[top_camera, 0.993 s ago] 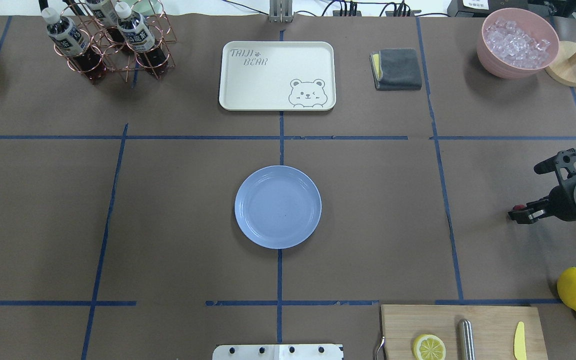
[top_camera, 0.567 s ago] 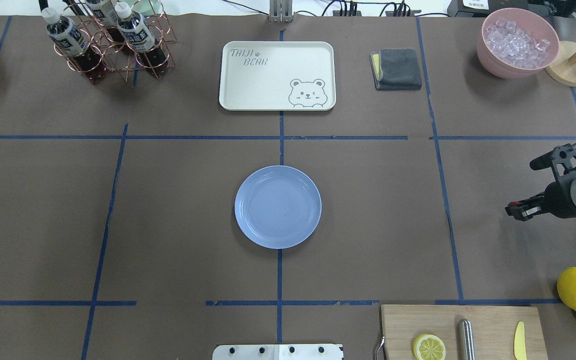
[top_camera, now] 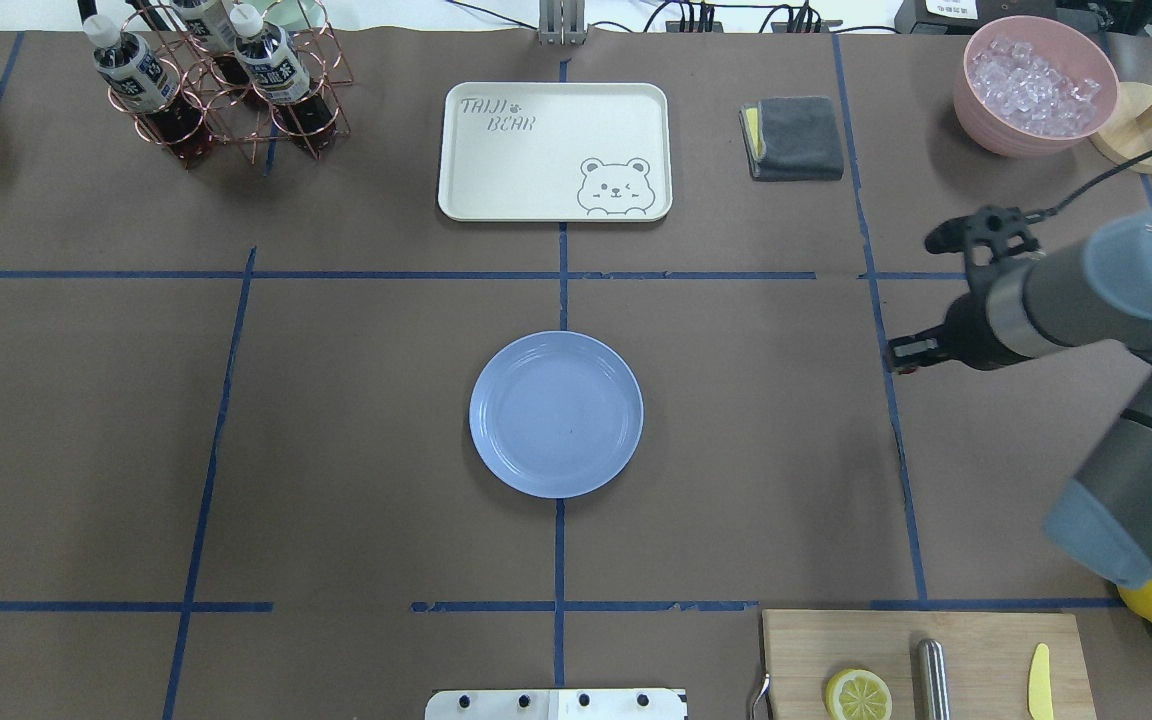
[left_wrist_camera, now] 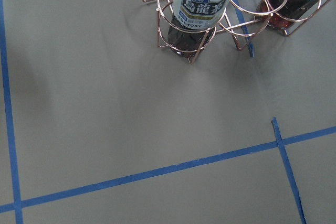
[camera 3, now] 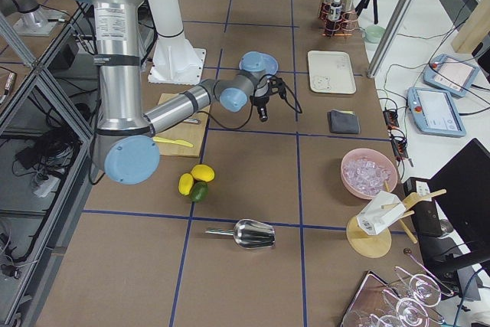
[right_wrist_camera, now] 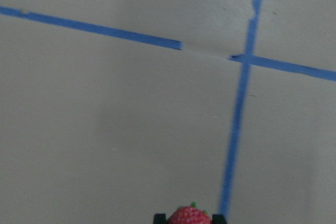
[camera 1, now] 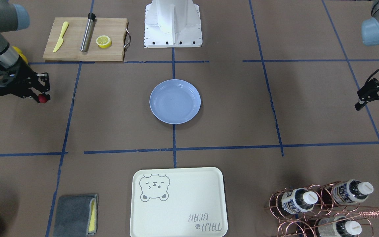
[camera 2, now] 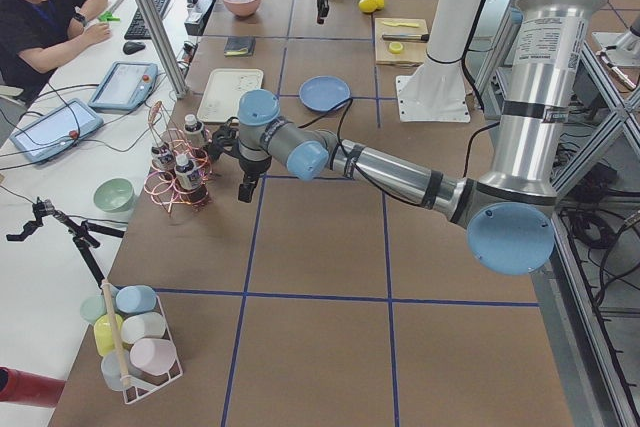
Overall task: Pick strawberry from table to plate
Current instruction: 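Carry the strawberry with the right gripper over the light blue plate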
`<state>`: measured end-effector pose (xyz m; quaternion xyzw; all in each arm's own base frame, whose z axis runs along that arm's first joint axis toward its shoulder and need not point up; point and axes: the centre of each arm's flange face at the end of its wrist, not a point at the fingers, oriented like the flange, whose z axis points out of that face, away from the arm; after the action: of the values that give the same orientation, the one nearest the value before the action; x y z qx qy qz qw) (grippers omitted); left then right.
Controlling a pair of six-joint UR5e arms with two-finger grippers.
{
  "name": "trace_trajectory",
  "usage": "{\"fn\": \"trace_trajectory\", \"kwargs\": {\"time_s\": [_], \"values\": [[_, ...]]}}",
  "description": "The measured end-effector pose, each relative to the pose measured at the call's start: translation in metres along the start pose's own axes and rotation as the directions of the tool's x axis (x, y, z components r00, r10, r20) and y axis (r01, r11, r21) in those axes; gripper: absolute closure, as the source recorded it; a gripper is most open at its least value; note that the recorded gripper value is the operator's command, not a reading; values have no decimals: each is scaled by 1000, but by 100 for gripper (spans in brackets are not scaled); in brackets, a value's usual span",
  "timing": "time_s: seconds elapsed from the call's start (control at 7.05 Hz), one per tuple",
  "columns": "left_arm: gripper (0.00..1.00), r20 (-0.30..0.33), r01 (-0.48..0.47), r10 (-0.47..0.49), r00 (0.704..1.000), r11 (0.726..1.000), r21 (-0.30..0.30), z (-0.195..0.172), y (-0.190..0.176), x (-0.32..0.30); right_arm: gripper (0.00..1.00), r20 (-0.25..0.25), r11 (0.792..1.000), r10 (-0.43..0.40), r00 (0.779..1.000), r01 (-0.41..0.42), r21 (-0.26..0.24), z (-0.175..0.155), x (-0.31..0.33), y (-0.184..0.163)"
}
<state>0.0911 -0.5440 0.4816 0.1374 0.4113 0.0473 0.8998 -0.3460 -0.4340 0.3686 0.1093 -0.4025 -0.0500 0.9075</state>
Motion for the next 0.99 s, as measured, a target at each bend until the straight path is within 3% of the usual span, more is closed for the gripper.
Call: {"fn": "trace_trajectory", "kwargs": {"time_s": [0.43, 0.71, 0.99], "values": [[0, 104, 134, -125, 987, 988, -83, -13, 15, -55, 100, -12, 989, 143, 990, -144, -28, -24, -201, -52], [0, 182, 102, -88, 979, 992, -70, -54, 21, -130, 100, -28, 981, 190, 981, -190, -26, -7, -281, -61], [0, 202, 81, -66, 977, 994, -71, -72, 28, -162, 100, -66, 980, 197, 978, -198, -12, 28, -330, -41]]}}
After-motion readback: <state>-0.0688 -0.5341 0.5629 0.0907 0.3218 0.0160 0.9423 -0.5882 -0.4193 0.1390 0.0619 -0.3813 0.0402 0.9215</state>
